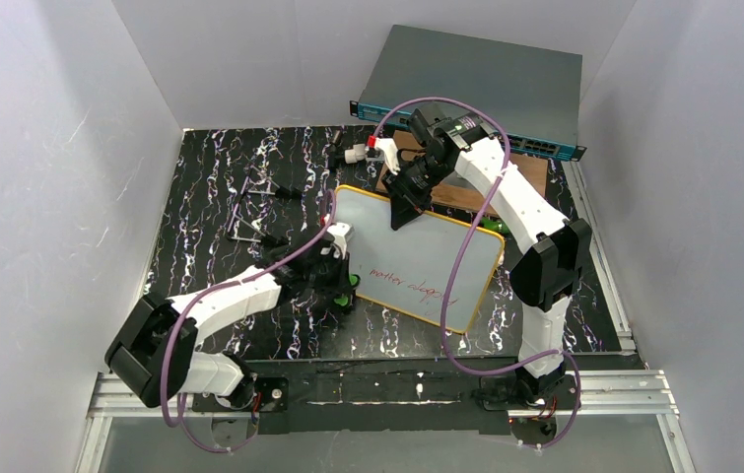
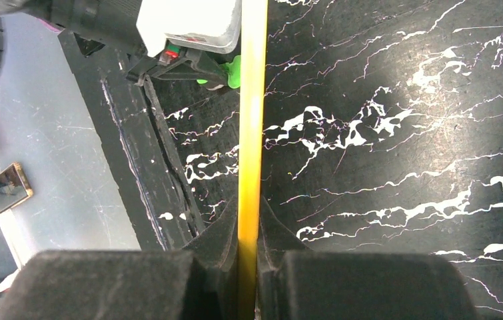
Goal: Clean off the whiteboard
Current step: Erase the center of the board with the whiteboard.
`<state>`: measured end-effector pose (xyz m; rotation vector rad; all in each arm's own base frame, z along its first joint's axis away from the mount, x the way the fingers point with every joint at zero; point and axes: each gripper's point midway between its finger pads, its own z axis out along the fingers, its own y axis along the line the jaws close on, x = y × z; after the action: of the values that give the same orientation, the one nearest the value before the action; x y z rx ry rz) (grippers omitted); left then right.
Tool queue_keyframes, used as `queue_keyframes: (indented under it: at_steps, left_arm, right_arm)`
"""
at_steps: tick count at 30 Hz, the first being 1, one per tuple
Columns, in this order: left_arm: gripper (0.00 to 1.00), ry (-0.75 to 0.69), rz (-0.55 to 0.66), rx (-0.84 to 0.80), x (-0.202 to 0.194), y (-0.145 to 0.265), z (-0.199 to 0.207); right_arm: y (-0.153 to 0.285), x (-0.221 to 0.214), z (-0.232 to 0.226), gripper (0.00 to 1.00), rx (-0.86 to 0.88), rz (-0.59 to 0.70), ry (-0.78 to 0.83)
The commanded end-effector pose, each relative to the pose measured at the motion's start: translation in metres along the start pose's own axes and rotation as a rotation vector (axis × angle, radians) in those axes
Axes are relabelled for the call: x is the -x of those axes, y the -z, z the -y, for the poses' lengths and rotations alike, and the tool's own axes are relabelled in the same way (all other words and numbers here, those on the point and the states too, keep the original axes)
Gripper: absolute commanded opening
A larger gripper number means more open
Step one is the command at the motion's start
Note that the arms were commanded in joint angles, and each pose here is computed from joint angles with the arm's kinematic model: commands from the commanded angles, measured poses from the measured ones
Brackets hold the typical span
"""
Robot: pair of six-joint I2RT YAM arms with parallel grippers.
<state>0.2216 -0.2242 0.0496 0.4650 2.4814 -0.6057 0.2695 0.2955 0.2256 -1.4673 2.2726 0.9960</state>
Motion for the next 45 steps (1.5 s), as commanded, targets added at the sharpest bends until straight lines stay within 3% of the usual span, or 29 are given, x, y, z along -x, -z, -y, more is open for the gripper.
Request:
queue_keyframes:
  at_steps: [1, 10, 21, 25, 40, 45]
  left_arm:
    - [0.00, -0.065, 0.258, -0.029, 0.094, 0.034, 0.026]
    - [0.00, -0.058, 0.280, -0.048, 0.097, 0.039, 0.030]
    - [0.00, 0.030, 0.111, -0.020, 0.015, -0.002, 0.002]
    - [0.00, 0.045, 0.090, -0.020, 0.004, -0.006, 0.000]
    - [0.00, -0.001, 0.286, -0.102, 0.095, 0.033, 0.039]
    - [0.00, -0.009, 0.242, -0.085, 0.080, 0.026, 0.032]
  right_arm:
    - [-0.001, -0.003, -0.038, 0.01, 0.125, 0.000, 0.034]
    - [-0.002, -0.003, -0.038, 0.01, 0.124, -0.002, 0.034]
    - [-0.002, -0.004, -0.038, 0.01, 0.126, -0.003, 0.034]
    - [-0.002, -0.004, -0.038, 0.01, 0.126, -0.004, 0.036]
    - [-0.001, -0.004, -0.039, 0.01, 0.123, -0.004, 0.038]
    - [-0.001, -0.004, -0.039, 0.01, 0.123, -0.004, 0.039]
